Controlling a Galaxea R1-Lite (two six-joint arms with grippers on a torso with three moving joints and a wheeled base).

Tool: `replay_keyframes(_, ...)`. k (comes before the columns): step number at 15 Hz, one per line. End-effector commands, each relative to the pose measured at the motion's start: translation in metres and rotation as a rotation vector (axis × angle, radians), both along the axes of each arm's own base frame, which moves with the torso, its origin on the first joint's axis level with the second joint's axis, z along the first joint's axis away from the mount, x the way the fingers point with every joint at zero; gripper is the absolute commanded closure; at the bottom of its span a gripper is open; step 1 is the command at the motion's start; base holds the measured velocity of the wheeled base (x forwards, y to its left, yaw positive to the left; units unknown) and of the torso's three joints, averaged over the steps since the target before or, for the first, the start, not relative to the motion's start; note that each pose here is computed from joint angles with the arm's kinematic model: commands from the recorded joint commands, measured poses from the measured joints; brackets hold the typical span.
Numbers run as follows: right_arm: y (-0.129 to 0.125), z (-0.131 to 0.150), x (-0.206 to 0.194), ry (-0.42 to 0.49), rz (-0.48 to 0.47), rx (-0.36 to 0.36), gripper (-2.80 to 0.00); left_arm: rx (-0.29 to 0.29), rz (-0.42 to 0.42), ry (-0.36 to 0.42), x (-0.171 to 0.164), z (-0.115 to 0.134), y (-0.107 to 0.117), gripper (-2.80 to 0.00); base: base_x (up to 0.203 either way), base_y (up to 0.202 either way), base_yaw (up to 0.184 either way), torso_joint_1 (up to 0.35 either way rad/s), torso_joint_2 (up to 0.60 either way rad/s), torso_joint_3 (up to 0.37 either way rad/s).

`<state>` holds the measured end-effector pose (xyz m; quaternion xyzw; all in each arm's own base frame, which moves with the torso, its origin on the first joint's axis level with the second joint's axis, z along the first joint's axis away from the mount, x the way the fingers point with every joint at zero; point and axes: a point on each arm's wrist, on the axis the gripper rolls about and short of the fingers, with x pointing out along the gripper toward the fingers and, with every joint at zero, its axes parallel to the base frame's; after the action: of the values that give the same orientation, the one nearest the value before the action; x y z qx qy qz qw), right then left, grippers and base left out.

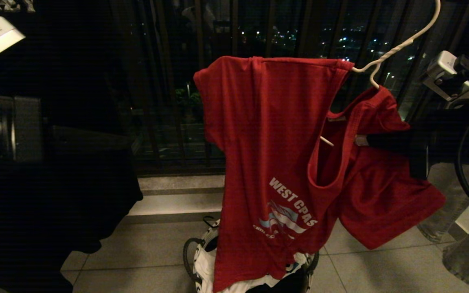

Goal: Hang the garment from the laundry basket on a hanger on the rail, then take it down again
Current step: Hang the clothes rack on the clothesline

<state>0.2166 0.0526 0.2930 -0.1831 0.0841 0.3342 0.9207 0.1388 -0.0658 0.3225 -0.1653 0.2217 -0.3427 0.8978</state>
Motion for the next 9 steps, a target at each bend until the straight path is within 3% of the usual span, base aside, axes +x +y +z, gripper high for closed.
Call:
replay_keyframes(1,0.000,-0.001,0.001,0.003,0.002,-0.002,0.00,0.027,0.024,-0.009,-0.015,-0.001,0.007,0.00,0.000,0.000,0.000,0.000,0.00,0.000)
replay_keyframes(4,-0.002,0.000,-0.001,-0.005,-0.003,0.001,0.00,0.124,0.151,-0.012,-0.016,-0.006,0.011,0.00,0.000,0.000,0.000,0.000,0.00,0.000)
replay_keyframes(7,-0.003,0.002,-0.004,-0.016,-0.006,0.003,0.00,0.178,0.182,-0.033,-0.018,-0.008,0.014,0.00,0.000,0.000,0.000,0.000,0.00,0.000)
replay_keyframes(9,-0.003,0.003,-0.004,-0.019,-0.005,0.002,0.00,0.278,0.242,-0.085,-0.018,-0.011,0.019,0.00,0.000,0.000,0.000,0.000,0.00,0.000)
